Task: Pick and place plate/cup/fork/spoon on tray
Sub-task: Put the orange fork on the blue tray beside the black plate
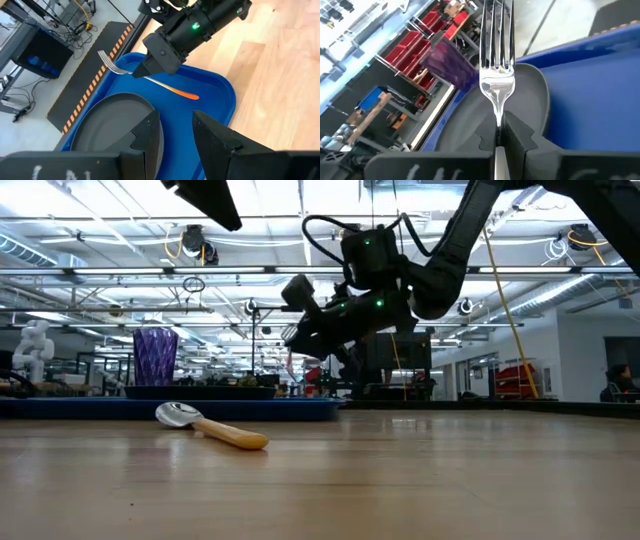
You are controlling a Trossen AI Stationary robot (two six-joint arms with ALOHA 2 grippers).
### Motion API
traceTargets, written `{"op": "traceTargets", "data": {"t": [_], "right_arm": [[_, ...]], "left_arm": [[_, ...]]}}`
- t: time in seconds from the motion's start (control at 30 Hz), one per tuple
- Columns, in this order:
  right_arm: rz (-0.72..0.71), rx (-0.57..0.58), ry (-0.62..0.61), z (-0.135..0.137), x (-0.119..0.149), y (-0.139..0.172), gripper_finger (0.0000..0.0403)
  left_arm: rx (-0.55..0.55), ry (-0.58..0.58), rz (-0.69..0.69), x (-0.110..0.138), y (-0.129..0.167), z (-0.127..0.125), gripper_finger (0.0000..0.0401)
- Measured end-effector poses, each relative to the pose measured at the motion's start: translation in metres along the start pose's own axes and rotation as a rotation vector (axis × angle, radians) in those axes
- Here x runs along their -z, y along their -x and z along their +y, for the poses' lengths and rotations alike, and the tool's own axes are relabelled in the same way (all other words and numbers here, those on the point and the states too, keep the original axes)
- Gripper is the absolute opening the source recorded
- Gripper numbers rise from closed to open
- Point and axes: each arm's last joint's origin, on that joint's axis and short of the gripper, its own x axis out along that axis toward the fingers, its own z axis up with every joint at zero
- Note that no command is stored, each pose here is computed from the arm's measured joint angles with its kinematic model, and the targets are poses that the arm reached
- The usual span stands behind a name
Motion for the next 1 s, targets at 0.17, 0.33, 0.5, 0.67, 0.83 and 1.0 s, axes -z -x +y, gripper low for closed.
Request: {"op": "traceTargets", "data": {"t": [0.17, 0.33, 0.5, 0.67, 0.83, 1.0], "right_arm": [[-0.006, 0.017, 0.015, -0.001, 0.000, 0.000, 0.0004], [0.047, 0.089, 0.038, -0.009, 0.006, 0.001, 0.0004], [0.029, 0.131, 0.011, -0.012, 0.006, 0.000, 0.0004], [0.027, 0.184, 0.007, -0.019, 0.003, -0.001, 0.0004], [0.027, 0.191, -0.001, -0.021, 0.003, -0.002, 0.0004], [0.047, 0.223, -0.004, -0.024, 0.005, -0.001, 0.0005]], "left_arm": [[-0.009, 0.007, 0.003, -0.001, -0.003, 0.002, 0.0120], [-0.012, 0.014, 0.004, -0.002, -0.004, 0.003, 0.0120], [-0.012, 0.013, 0.004, -0.002, -0.004, 0.003, 0.0120], [-0.012, 0.013, 0.004, -0.002, -0.004, 0.003, 0.0120], [-0.010, 0.016, 0.001, -0.002, -0.004, 0.003, 0.0120], [0.000, 0.015, -0.019, -0.005, -0.004, 0.002, 0.0120]]}}
